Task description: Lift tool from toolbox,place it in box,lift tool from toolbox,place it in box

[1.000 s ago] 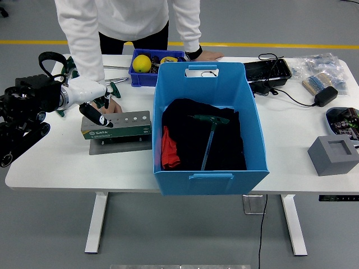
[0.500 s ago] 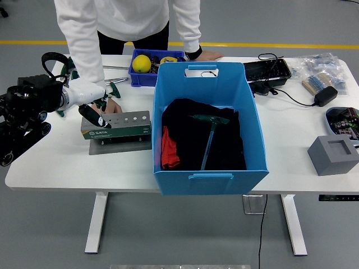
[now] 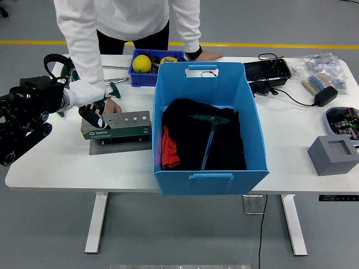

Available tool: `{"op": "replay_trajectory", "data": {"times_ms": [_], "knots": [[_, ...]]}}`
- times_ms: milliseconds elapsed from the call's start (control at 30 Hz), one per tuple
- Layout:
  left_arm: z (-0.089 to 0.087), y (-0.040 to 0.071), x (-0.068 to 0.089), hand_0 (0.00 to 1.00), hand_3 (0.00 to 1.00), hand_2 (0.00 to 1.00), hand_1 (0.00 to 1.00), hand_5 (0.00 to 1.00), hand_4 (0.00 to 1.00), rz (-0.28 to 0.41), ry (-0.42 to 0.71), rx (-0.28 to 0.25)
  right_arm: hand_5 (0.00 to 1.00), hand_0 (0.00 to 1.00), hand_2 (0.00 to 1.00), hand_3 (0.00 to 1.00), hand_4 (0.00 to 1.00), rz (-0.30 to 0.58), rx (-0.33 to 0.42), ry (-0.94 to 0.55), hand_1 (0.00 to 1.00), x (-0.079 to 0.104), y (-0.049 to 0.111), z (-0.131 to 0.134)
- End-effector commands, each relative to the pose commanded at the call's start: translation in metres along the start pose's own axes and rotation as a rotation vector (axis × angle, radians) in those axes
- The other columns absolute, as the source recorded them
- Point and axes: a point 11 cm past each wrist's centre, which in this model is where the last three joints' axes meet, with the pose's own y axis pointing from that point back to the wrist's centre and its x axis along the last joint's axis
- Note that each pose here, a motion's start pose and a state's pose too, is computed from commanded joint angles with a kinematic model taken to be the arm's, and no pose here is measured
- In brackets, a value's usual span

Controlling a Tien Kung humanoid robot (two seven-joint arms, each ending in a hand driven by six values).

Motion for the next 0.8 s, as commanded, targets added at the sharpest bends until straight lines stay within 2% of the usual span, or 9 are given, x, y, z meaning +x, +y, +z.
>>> {"op": "replay_trajectory", "data": {"times_ms": [100,133,300,333,500,533,700,733,800], "knots": [[0.0,-0.001,-0.001,0.579,0.432,0.385,0.444,0.655,0.931,0.0,0.0,-0.002,0.662,0.629,0.67,0.547,0.76,0.0,0.001,0.0,0.601,0.0,0.0,-0.001],[0.001,-0.001,-0.001,0.546,0.344,0.289,0.346,0.656,0.928,-0.002,-0.001,-0.002,0.662,0.629,0.67,0.548,0.76,0.0,0.001,0.0,0.602,0.0,0.0,-0.001],[0.002,-0.003,-0.005,0.546,0.344,0.289,0.346,0.656,0.928,-0.003,0.005,-0.01,0.662,0.629,0.67,0.548,0.76,0.0,0.001,-0.001,0.602,0.0,0.0,-0.001],[0.002,-0.003,-0.006,0.493,0.284,0.24,0.261,0.663,0.924,-0.001,0.008,-0.013,0.663,0.629,0.67,0.548,0.761,0.0,0.002,-0.001,0.602,0.0,0.0,-0.001],[0.0,-0.005,-0.007,0.493,0.284,0.24,0.261,0.663,0.924,0.015,0.022,-0.016,0.663,0.629,0.67,0.548,0.761,0.0,0.002,-0.001,0.602,0.0,0.0,-0.001],[0.0,-0.005,-0.007,0.379,0.221,0.194,0.203,0.633,0.914,0.019,0.024,-0.015,0.662,0.629,0.67,0.547,0.761,0.0,0.002,-0.001,0.601,0.0,0.0,-0.001],[-0.003,-0.006,-0.01,0.379,0.221,0.194,0.203,0.633,0.914,0.034,0.032,-0.019,0.662,0.629,0.67,0.547,0.761,0.0,0.0,-0.001,0.601,0.0,0.0,0.0],[-0.003,-0.006,-0.011,0.301,0.17,0.154,0.137,0.563,0.913,0.039,0.033,-0.021,0.663,0.629,0.67,0.548,0.761,0.0,0.0,-0.001,0.602,0.0,0.0,0.001],[-0.004,-0.007,-0.011,0.301,0.17,0.154,0.137,0.563,0.913,0.05,0.036,-0.025,0.663,0.629,0.67,0.548,0.761,0.001,-0.001,-0.001,0.602,0.0,0.0,0.001]]}}
